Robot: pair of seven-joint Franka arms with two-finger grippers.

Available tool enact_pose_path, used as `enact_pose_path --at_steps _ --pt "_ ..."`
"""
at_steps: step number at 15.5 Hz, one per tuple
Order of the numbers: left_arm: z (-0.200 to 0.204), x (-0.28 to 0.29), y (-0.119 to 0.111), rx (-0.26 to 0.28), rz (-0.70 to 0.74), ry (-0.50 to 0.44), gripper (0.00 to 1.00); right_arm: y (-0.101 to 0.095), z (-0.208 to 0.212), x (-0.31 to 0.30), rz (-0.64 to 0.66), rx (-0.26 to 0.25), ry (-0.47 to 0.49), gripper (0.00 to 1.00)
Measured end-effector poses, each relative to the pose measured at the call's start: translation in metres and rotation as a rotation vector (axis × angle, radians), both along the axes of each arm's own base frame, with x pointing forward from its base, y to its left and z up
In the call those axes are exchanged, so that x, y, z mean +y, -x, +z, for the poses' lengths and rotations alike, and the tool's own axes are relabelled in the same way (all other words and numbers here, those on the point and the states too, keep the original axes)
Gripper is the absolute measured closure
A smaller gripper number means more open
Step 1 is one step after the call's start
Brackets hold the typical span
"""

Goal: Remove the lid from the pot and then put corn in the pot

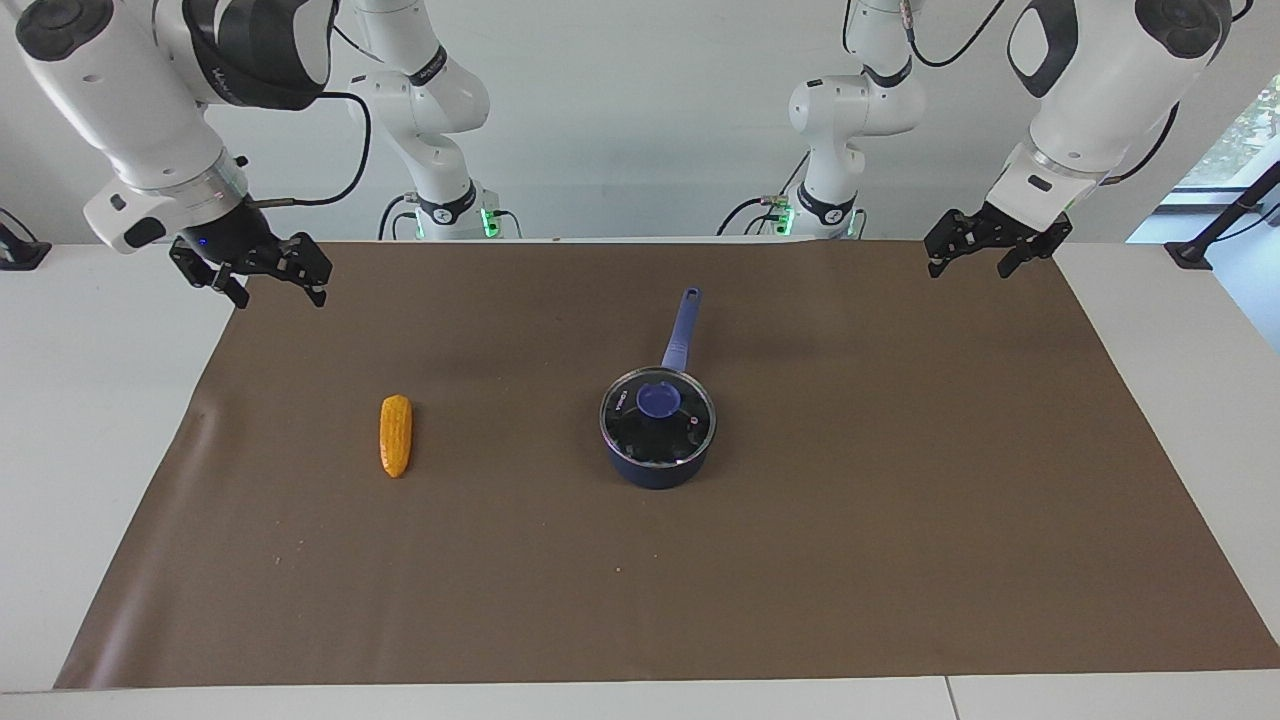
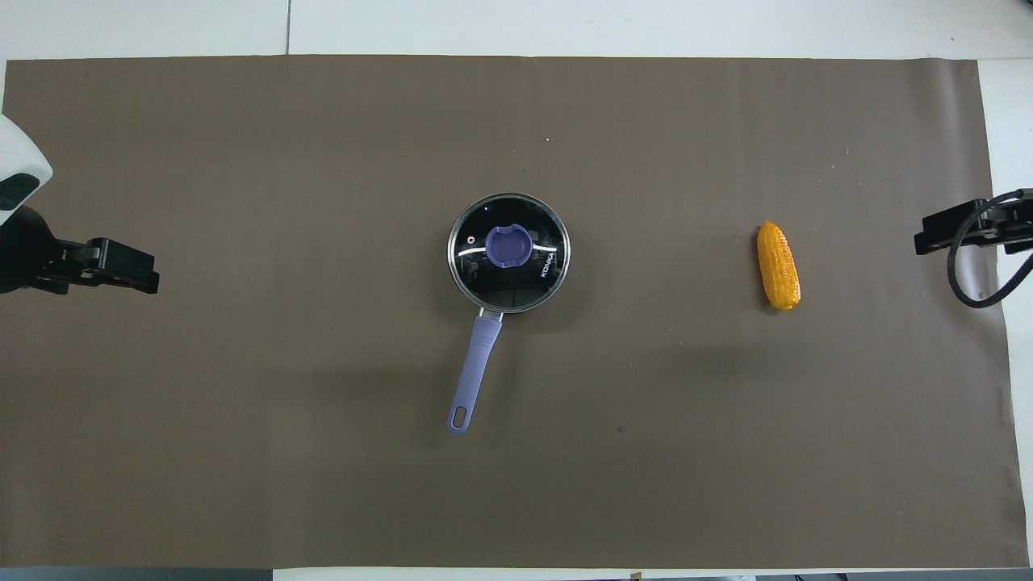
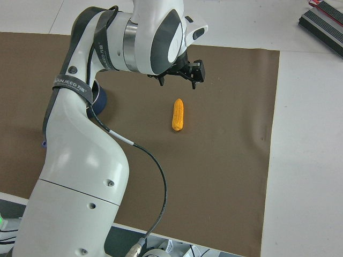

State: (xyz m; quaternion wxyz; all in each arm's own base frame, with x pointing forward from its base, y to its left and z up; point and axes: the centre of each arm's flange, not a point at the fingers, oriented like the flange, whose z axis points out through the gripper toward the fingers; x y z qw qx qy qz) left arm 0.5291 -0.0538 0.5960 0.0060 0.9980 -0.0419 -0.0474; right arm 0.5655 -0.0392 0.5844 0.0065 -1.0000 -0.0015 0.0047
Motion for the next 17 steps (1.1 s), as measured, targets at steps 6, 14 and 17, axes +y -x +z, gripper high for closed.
enact_pose_path --at_steps 6,14,17 --pt "0.000 -0.069 -0.006 -0.070 -0.009 0.044 0.00 -0.013 -0.152 0.065 0.047 -0.075 0.001 0.00" --pt "-0.112 -0.346 -0.031 -0.057 0.028 0.075 0.00 -0.006 -0.269 0.044 0.006 -0.010 0.020 0.00" --pt "-0.151 -0.374 -0.036 -0.056 0.005 0.068 0.00 -0.006 -0.271 0.042 0.003 -0.006 0.021 0.04"
